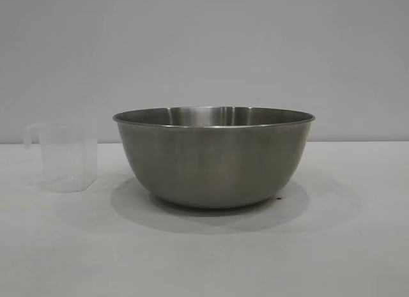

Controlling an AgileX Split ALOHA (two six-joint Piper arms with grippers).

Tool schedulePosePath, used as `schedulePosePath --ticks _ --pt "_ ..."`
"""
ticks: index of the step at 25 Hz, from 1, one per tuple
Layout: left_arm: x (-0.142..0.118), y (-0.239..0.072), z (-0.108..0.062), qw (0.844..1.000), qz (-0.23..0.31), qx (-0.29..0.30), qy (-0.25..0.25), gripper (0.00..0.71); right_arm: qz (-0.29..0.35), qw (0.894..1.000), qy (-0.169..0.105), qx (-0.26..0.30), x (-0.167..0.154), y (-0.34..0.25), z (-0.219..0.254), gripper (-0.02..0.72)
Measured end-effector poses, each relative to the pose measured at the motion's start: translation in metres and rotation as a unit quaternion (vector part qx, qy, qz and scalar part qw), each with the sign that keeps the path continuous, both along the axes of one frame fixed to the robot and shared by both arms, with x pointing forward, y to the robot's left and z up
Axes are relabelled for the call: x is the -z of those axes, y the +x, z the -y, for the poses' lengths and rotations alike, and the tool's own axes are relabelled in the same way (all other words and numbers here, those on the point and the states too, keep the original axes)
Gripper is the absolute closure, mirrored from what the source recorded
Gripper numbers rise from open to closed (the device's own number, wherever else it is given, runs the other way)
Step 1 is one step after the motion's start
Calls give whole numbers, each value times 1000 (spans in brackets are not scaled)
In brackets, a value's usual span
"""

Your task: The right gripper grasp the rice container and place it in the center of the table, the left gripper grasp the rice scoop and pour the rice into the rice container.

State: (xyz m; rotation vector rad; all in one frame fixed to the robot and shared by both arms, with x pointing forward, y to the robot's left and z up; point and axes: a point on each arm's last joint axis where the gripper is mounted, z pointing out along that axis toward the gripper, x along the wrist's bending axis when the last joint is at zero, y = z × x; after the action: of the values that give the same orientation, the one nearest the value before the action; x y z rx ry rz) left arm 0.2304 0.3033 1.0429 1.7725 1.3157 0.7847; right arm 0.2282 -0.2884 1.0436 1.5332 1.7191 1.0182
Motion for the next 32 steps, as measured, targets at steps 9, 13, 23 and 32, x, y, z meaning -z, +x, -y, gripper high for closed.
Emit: schedulePosePath --ticks 9,13,23,32 --pt "0 0 0 1000 1 -4 0 221 0 1000 0 0 0 0 0 265" --pt "0 0 1 999 1 -52 0 221 0 1000 0 0 0 0 0 265" --pt "0 -1 3 986 1 -168 0 221 0 1000 0 -12 0 0 0 265" --pt "0 -1 3 986 1 -168 0 221 0 1000 0 -26 0 -1 1 265"
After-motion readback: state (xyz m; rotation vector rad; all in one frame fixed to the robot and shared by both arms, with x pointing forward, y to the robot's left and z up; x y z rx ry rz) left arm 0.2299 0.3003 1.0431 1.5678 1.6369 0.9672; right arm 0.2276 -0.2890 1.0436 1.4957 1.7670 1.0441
